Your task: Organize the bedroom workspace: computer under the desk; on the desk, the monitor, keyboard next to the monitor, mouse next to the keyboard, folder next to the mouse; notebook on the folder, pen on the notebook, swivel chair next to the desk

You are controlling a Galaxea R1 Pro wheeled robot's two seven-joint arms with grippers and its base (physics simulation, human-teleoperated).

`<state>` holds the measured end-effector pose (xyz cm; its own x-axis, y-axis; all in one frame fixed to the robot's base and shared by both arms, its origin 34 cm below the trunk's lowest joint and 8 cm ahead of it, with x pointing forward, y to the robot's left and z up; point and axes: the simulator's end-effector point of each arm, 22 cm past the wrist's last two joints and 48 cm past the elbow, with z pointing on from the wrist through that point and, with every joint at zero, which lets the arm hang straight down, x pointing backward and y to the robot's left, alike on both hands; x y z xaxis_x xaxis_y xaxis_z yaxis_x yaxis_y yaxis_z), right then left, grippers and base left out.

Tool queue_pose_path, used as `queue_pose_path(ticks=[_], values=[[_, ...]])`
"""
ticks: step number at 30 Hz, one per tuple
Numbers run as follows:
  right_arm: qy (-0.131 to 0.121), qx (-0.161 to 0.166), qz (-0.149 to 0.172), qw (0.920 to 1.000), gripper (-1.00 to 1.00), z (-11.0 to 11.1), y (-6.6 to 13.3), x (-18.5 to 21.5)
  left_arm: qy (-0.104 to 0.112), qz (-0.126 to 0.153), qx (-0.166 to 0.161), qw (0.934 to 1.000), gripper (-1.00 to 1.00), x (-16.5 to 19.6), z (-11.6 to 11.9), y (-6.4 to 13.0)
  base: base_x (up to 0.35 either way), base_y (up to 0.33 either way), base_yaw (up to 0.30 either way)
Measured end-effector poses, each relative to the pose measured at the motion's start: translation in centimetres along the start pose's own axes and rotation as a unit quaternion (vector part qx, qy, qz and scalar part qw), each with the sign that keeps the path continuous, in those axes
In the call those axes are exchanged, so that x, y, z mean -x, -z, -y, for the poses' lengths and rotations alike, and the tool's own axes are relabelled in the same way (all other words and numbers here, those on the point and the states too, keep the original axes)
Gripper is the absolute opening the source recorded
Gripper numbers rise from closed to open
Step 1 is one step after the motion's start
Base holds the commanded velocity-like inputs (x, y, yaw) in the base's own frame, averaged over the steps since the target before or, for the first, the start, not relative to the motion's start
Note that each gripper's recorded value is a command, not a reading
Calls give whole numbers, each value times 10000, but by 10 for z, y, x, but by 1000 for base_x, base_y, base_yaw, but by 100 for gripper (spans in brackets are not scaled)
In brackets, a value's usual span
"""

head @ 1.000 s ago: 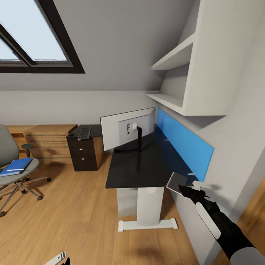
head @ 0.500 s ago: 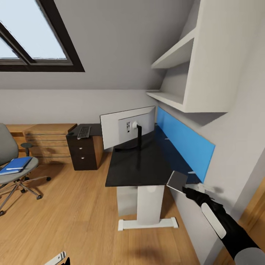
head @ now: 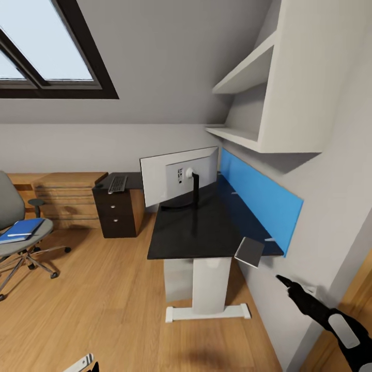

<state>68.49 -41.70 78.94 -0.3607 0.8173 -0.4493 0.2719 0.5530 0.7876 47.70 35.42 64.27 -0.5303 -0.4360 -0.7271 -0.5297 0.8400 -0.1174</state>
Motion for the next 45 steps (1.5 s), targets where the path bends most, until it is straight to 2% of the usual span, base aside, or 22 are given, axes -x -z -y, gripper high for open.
queue_pose_path(ticks=[4, 8, 14, 15, 17, 21, 25, 32, 37, 40, 43, 44, 45], values=[[-163, 192, 213, 9995, 100, -1, 1, 11, -1, -7, 3, 10000, 100, -5, -1, -4, 0, 0, 0], [-219, 281, 319, 9989, 100, 1, 1, 15, -2, -9, 4, 10000, 100, -10, -2, -9, 0, 0, 0], [-202, 350, 398, 9984, 100, 2, -4, 14, -2, -10, 3, 10000, 100, -17, -3, -15, 0, 0, 0], [-87, 441, 602, 9972, 100, -9, -7, 21, 0, -10, -1, 10000, 100, -18, -3, -16, 0, 0, 0], [-10, 380, 795, 9961, 100, -9, -10, 25, 0, -10, -1, 10000, 100, -21, -3, -18, 0, 0, 0], [100, -99, 1275, 9917, 100, 10, -13, 38, 4, -11, -3, 10000, 100, -26, -4, -23, 0, 0, 0], [65, -359, 1414, 9893, 100, 21, -18, 33, 4, -13, -1, 10000, 100, -31, -5, -27, 0, 0, 0], [57, -375, 1502, 9879, 100, 24, -24, 28, 6, -19, 3, 10000, 100, -40, -7, -35, 0, 0, 0], [-43, -274, 1447, 9891, 100, 22, -33, 10, 7, -22, 5, 10000, 100, -47, -9, -41, 0, 0, 0], [-328, -53, 1457, 9888, 100, 14, -40, -1, 8, -22, 12, 10000, 100, -51, -10, -44, 0, 0, 0], [-492, 24, 1493, 9876, 100, 16, -42, -4, 8, -22, 13, 10000, 100, -55, -11, -47, 0, 0, 0], [-715, 112, 1548, 9853, 100, 15, -42, -3, 6, -21, 11, 10000, 100, -57, -11, -48, 0, 0, 0], [-730, 118, 1551, 9851, 100, 16, -42, -3, 5, -20, 10, 10000, 100, -58, -11, -50, 0, 0, 0]])
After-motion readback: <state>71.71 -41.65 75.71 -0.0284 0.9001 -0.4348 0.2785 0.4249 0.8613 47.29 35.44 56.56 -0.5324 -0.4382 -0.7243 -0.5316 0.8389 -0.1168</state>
